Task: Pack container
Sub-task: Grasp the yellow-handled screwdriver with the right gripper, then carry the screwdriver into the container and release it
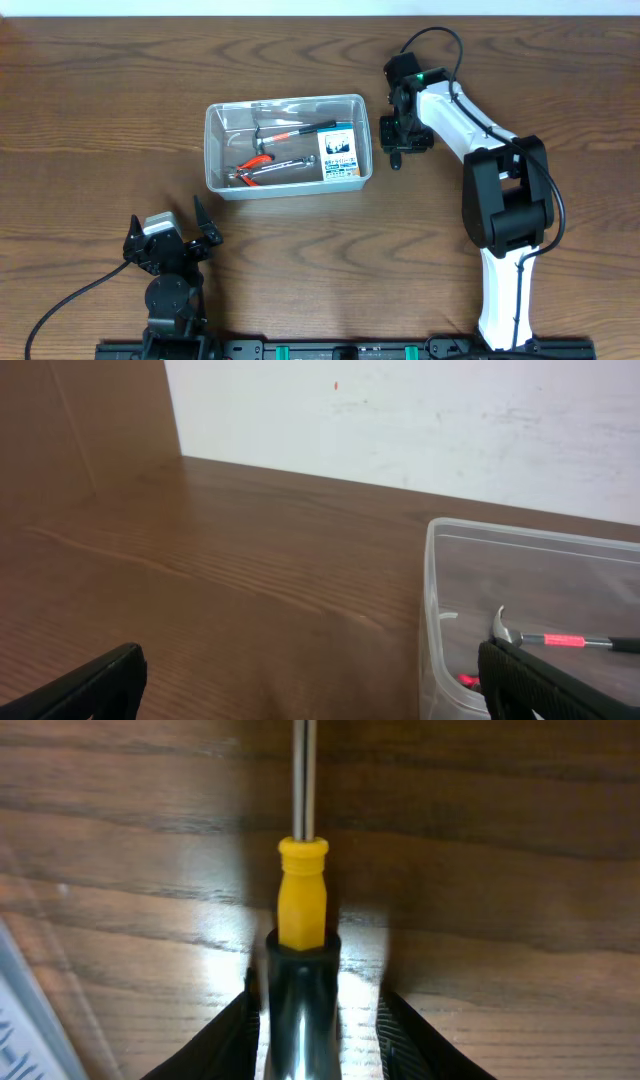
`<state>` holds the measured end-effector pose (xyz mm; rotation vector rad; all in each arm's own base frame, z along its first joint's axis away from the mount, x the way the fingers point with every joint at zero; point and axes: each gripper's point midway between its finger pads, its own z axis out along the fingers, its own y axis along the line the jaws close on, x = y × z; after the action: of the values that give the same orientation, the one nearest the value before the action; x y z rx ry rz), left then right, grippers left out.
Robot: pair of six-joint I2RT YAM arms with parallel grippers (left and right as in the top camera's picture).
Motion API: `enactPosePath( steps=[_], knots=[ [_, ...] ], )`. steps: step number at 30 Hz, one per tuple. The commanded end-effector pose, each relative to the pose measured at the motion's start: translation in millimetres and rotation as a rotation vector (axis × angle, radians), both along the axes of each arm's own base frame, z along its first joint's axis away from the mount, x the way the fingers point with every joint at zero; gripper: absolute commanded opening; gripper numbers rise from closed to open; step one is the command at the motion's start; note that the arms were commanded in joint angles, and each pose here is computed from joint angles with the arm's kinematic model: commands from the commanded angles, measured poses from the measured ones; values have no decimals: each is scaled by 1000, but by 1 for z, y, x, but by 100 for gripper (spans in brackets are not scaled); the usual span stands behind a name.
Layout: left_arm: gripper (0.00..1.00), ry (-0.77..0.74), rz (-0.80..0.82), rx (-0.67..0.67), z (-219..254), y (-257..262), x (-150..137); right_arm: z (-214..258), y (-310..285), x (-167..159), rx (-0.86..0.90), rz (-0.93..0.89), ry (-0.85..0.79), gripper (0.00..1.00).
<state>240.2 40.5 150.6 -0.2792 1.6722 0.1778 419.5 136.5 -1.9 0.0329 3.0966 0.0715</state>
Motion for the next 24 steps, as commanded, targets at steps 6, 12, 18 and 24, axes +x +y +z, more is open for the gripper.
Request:
enactPosePath(
  steps=[6,12,18,24],
  knots=[
    [98,48,16,9,-16,3,-2,-18,3,-8,-5,-9,46,33],
    [98,48,16,9,-16,3,-2,-14,4,-6,2,-9,38,24],
    [98,48,16,9,-16,3,-2,33,5,14,46,10,-66,2],
    [98,48,16,9,-16,3,-2,143,28,33,108,154,-340,1]
  ],
)
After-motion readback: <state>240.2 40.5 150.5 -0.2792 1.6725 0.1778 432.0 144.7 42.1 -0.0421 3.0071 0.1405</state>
